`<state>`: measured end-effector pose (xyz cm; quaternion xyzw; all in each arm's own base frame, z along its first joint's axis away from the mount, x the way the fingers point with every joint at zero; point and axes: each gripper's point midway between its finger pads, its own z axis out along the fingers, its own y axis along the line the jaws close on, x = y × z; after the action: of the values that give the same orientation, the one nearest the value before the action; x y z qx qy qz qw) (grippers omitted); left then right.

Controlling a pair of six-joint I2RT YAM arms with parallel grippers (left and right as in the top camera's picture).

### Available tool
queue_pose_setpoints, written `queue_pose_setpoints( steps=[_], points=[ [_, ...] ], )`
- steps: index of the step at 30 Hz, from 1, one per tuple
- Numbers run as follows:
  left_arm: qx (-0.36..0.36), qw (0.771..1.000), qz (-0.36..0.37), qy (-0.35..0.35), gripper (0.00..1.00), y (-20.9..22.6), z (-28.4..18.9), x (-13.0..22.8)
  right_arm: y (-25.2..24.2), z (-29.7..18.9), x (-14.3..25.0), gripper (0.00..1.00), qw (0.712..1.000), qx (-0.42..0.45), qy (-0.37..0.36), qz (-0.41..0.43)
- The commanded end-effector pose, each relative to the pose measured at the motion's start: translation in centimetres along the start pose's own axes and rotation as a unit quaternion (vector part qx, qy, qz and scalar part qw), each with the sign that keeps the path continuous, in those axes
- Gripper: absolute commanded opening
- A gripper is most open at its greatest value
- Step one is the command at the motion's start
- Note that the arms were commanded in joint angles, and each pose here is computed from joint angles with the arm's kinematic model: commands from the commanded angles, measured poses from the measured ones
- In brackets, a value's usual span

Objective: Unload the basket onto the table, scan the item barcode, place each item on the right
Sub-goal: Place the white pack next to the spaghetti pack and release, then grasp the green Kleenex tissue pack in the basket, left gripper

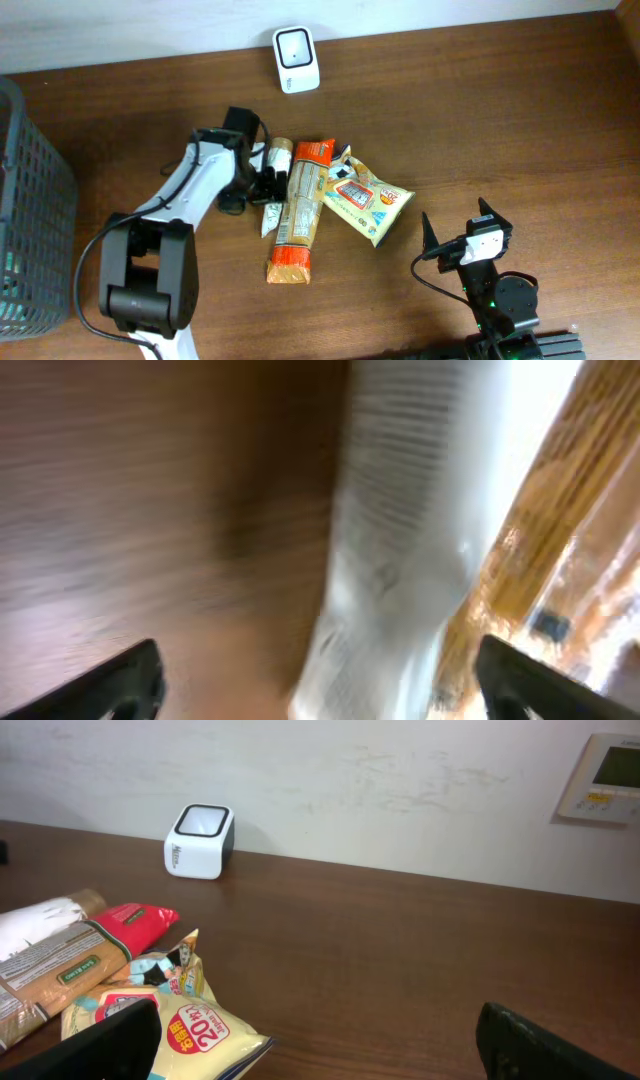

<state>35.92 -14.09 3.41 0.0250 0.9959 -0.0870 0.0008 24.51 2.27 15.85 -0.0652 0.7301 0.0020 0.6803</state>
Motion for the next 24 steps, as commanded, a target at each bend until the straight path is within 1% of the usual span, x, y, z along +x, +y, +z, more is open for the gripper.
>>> queue_pose_setpoints(
  steps=[1, 4, 6, 8, 10, 11, 12, 13, 14, 15, 17, 18, 19, 21, 22, 24],
  points=[
    [-0.06, 0.992, -0.016, -0.106, 0.99, 2.3, -9.0, -4.8, -0.1, 0.0, 0.3, 0.99, 1.0, 0.002, 0.002, -0.002],
    [-0.092, 0.978, -0.026, -0.186, 0.99, 4.0, -17.2, -6.4, -0.1, 0.0, 0.3, 0.99, 1.0, 0.002, 0.002, -0.002],
    [-0.099, 0.96, -0.038, -0.26, 0.99, 5.5, -23.7, -7.5, -0.1, 0.0, 0.3, 0.99, 1.0, 0.002, 0.002, -0.002],
    [-0.111, 0.945, -0.021, -0.307, 0.99, 7.1, -28.2, -7.6, -0.1, 0.0, 0.3, 0.98, 1.0, 0.002, 0.002, -0.002],
    [-0.121, 0.928, -0.053, -0.349, 1.0, 9.8, -32.2, -6.9, -0.1, 0.0, 0.3, 0.99, 1.0, 0.002, 0.002, -0.002],
    [-0.133, 0.915, -0.08, -0.371, 0.95, 12.0, -34.2, -6.3, -0.1, 0.0, 0.3, 0.99, 1.0, 0.002, 0.002, -0.002],
    [-0.146, 0.904, -0.108, -0.386, 0.87, 14.2, -35.5, -5.7, -0.1, 0.0, 0.3, 0.99, 1.0, 0.002, 0.002, -0.002],
    [-0.168, 0.889, -0.157, -0.396, 0.85, 17.1, -36.7, -4.7, -0.1, 0.0, 0.3, 0.99, 1.0, 0.002, 0.002, -0.002],
    [-0.187, 0.874, -0.203, -0.4, 0.85, 19.7, -37.5, -3.7, -0.1, 0.0, 0.3, 0.99, 1.0, 0.002, 0.002, -0.002],
    [-0.2, 0.864, -0.232, -0.399, 0.85, 21.3, -37.8, -2.9, -0.1, 0.0, 0.3, 0.99, 1.0, 0.002, 0.002, -0.002],
    [-0.238, 0.826, -0.334, -0.386, 0.86, 26.7, -38.3, 0.3, -0.1, 0.0, 0.3, 0.99, 1.0, 0.002, 0.002, -0.002],
    [-0.242, 0.81, -0.375, -0.379, 0.87, 28.6, -38.1, 1.7, -0.1, 0.0, 0.3, 0.99, 1.0, 0.002, 0.002, -0.002],
    [-0.243, 0.802, -0.396, -0.375, 0.88, 29.7, -37.9, 2.4, -0.1, 0.0, 0.3, 0.99, 1.0, 0.002, 0.002, -0.002],
    [-0.244, 0.777, -0.46, -0.355, 0.9, 32.7, -36.5, 4.6, -0.1, 0.0, 0.3, 0.99, 1.0, 0.002, 0.002, -0.002],
    [-0.246, 0.771, -0.476, -0.344, 0.9, 33.7, -35.6, 5.3, -0.1, 0.0, 0.3, 0.99, 1.0, 0.002, 0.002, -0.002],
    [-0.251, 0.769, -0.491, -0.324, 0.9, 35.1, -34.1, 6.2, -0.1, 0.0, 0.3, 0.99, 1.0, 0.002, 0.002, -0.002]
  ],
)
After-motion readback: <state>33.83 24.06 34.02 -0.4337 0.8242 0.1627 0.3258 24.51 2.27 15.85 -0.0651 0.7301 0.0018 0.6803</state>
